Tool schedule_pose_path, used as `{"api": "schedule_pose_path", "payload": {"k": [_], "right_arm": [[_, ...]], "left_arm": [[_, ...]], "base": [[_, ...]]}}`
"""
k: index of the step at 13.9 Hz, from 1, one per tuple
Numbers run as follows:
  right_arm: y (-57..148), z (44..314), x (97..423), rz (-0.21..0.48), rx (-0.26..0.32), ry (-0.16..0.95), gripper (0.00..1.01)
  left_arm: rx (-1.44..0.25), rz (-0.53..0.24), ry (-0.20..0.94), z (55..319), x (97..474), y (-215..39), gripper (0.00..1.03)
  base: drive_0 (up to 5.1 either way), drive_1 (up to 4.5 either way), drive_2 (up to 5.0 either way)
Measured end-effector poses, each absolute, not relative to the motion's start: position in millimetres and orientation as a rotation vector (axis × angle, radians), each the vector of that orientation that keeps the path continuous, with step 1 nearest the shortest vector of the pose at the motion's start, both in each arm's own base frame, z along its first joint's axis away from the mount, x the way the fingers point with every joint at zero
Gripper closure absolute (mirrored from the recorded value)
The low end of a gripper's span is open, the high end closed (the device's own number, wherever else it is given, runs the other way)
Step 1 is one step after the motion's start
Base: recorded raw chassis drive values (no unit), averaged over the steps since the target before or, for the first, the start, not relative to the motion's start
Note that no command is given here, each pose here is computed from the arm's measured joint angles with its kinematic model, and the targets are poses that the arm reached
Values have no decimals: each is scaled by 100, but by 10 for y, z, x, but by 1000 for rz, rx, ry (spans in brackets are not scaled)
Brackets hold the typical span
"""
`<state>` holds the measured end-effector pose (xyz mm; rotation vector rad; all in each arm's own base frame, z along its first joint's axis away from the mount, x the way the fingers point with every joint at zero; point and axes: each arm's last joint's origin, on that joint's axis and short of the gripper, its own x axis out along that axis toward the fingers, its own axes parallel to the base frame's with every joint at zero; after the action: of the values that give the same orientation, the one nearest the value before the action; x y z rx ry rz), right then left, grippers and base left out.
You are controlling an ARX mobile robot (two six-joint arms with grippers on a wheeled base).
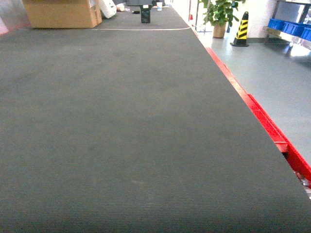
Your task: Sort blue parts and orange caps into right shelf containers
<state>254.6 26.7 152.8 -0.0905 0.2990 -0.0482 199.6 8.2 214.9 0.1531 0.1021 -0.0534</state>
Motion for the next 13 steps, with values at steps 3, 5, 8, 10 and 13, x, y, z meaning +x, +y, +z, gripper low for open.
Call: {"api": "schedule_pose_path", "payload": {"k": [3,5,8,10,13], "right_arm": [[267,1530,2546,-48,-90,297,58],[267,1528,2546,-48,-91,299,58],[265,1531,2547,-49,-90,296,58],[266,1524,2545,-48,-91,302,58],[265,1527,2545,-49,-91,301,58]], "left_arm": [[153,-53,101,2149,1998,83,58],[153,-53,106,2143,1998,83,58],[153,-54,103,2146,1998,83,58],[153,-54,106,2143,1999,83,58],[153,-53,102,2148,1997,82,58]], "base": [[0,0,0],[0,0,0],[0,0,0],[0,0,0],[0,0,0]]}}
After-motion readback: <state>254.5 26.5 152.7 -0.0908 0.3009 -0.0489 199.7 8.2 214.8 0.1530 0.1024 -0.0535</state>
